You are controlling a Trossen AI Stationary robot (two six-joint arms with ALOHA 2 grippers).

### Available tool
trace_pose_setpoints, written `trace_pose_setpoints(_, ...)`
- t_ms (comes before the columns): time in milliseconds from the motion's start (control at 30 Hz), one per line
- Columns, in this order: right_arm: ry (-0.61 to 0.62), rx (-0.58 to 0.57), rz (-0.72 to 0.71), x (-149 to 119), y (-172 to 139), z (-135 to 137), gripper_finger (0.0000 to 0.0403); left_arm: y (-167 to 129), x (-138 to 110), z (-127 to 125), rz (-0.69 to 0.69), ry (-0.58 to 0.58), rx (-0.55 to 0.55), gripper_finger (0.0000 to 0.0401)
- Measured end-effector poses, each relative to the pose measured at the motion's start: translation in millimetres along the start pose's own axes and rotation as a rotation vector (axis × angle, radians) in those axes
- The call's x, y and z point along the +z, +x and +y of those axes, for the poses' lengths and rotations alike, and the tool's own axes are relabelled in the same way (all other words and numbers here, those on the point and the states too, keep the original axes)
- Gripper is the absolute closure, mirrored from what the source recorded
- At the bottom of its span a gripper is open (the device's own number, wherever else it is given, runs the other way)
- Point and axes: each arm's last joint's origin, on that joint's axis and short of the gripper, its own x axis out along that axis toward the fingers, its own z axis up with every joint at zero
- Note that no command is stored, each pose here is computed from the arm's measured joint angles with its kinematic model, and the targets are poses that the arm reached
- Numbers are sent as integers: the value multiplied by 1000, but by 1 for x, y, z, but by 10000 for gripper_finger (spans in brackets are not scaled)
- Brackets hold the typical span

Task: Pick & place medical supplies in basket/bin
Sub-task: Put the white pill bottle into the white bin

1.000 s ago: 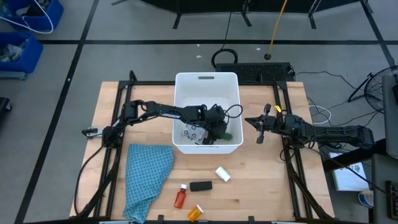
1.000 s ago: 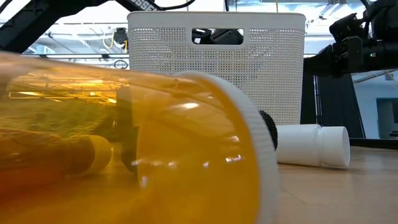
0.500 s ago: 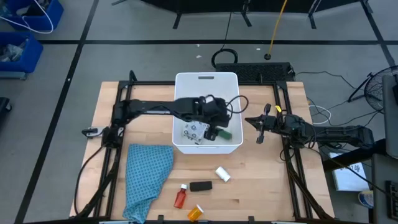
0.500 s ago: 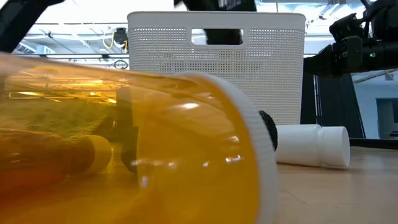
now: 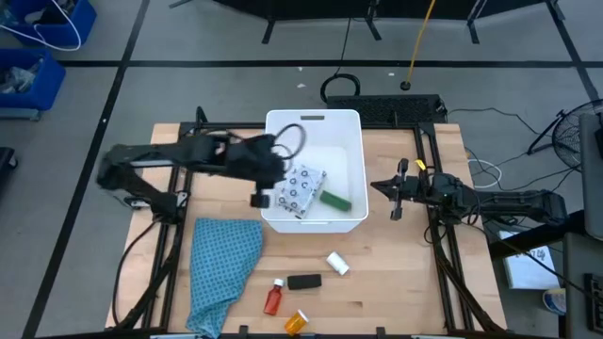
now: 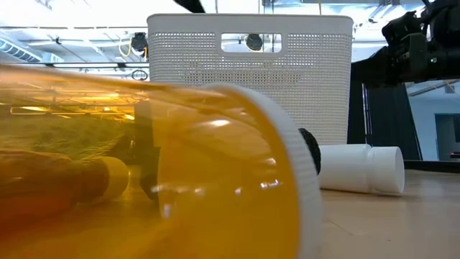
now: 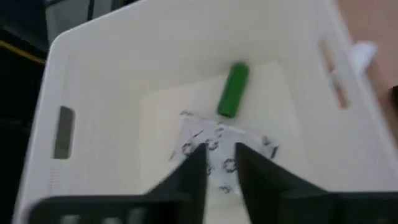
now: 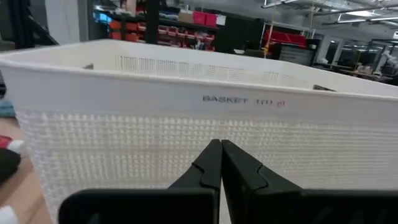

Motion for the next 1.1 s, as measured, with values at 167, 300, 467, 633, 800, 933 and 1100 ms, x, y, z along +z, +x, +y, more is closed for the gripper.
trace_pose_setpoints(167,8,23,-4,0,0,1,403,-7,-51,-14,-164,-71,12,391)
trace_pose_setpoints(300,26,70,-34,3,0,2,403,-2,-94,-28,-369,-144,48,386)
trace_pose_setpoints(467,48,71,-35,3,0,2,403,11,-147,-45,-580,-185,31,396)
trace_pose_setpoints(633,77,94,-30,2,0,2,403,17,-186,-56,-728,-271,84,398)
trace_pose_setpoints(800,88,99,-30,2,0,3,403,31,-222,-68,-799,-309,83,398)
trace_pose_setpoints(933,88,102,-31,3,0,3,403,38,-240,-73,-823,-353,104,397)
trace_pose_setpoints(1100,115,122,-78,9,0,3,403,47,-256,-79,-813,-363,110,398)
